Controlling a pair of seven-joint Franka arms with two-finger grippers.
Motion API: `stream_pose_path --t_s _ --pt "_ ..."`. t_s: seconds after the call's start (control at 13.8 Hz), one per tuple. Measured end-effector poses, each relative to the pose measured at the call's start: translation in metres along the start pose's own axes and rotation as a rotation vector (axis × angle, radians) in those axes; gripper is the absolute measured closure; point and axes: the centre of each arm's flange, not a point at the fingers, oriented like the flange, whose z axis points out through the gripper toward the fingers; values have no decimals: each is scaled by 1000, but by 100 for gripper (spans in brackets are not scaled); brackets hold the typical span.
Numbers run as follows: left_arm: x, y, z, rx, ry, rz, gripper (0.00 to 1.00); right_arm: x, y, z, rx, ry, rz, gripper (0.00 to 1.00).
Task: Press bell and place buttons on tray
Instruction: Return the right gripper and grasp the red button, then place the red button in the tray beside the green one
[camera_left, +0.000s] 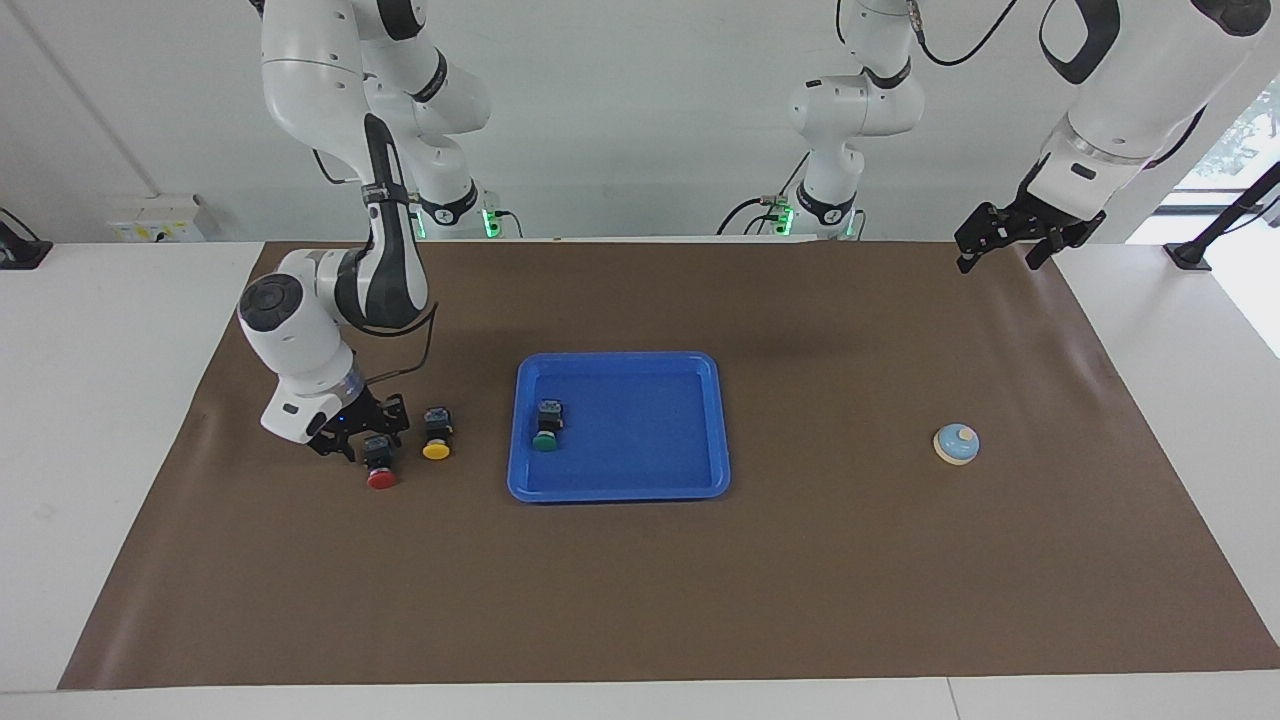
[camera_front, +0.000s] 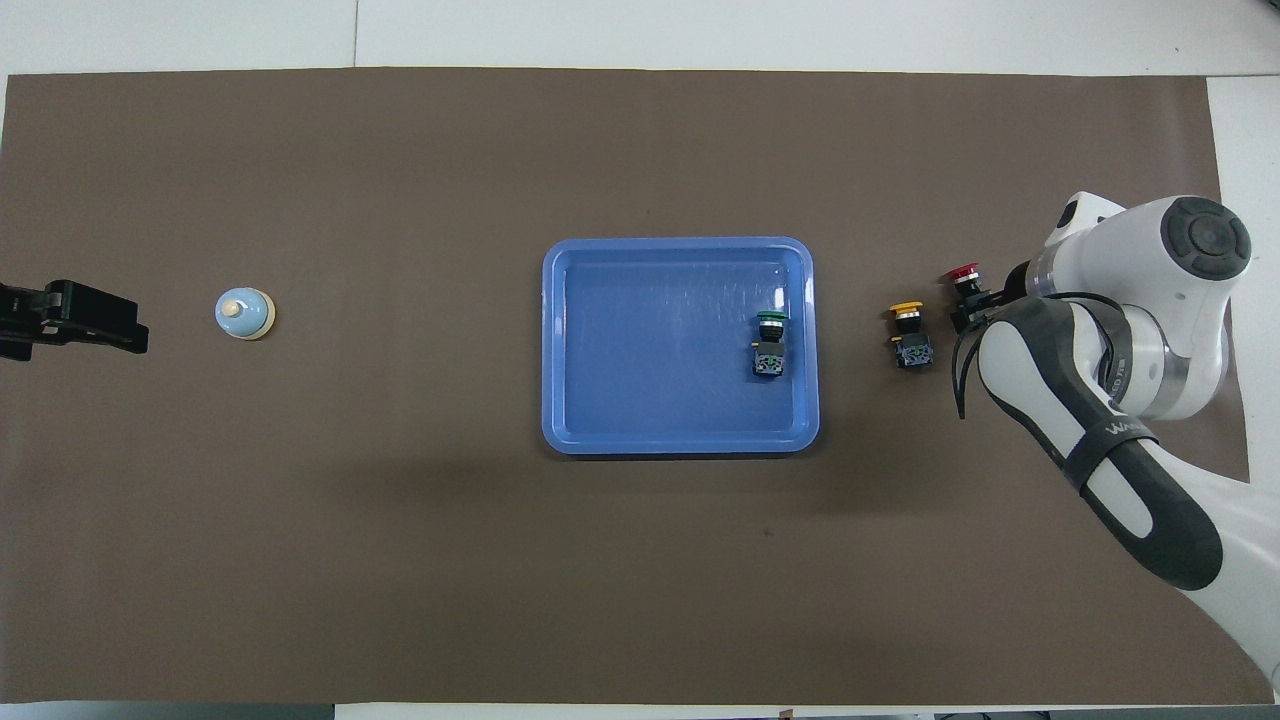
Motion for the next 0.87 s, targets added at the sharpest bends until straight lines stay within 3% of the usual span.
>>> stream_pose_path --t_s 0.07,0.15,0.36,0.51,0.87 --pt "0 0 0 0 0 0 0 0 -1 0 0 0 13 56" --pt "0 0 0 0 0 0 0 1 -2 0 1 1 20 59" --pt "0 0 0 0 0 0 0 8 -3 -10 2 8 38 59" --pt "0 0 0 0 0 0 0 25 -17 -34 14 -10 123 59" --pt "0 0 0 0 0 0 0 75 -163 -81 23 -10 338 59"
